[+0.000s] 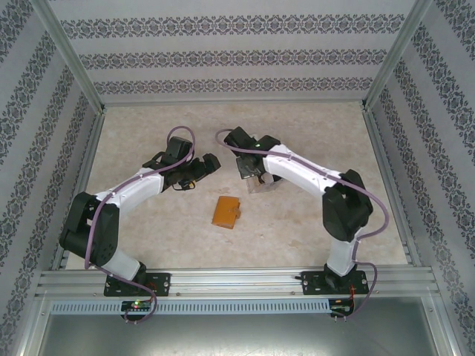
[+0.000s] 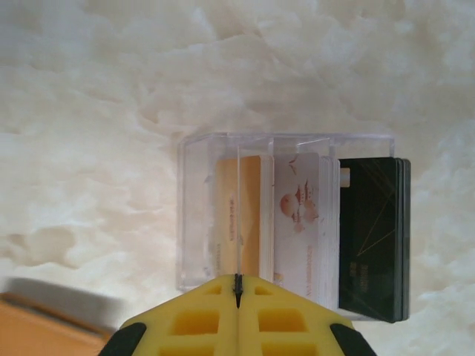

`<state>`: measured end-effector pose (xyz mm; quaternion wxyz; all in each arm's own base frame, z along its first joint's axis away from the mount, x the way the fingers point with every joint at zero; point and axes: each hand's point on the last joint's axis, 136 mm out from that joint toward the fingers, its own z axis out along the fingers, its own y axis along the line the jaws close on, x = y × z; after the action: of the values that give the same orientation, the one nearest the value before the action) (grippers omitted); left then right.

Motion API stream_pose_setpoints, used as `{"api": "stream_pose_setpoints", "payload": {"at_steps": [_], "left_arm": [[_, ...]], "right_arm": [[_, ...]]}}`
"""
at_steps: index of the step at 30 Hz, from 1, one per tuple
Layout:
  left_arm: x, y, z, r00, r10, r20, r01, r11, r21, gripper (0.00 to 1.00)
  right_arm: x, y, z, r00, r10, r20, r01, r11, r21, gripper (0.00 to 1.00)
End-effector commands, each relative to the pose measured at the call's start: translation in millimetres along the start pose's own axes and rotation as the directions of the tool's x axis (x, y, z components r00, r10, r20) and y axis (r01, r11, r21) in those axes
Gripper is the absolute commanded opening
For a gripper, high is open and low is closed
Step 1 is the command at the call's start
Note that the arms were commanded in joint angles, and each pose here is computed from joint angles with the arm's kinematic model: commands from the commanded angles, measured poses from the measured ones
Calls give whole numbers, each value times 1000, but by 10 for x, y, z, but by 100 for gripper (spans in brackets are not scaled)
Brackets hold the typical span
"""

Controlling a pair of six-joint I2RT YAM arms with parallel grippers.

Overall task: Put the credit cards into the card holder
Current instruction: Pick up the credit card from the storage box.

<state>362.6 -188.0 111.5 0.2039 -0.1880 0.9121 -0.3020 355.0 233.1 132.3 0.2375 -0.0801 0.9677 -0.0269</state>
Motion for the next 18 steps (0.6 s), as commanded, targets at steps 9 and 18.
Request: {"api": "stream_pose_setpoints", "payload": {"at_steps": [9, 18], "left_arm": [[-87, -997, -124, 992, 109, -67, -67, 887, 458, 80], [-149, -1488, -230, 985, 124, -116, -16, 748, 663, 73]], "right_arm": [[-311, 25, -645, 831, 556, -12, -433, 633, -642, 0], [-470, -1, -919, 742, 667, -63, -423, 394, -816, 0]]}}
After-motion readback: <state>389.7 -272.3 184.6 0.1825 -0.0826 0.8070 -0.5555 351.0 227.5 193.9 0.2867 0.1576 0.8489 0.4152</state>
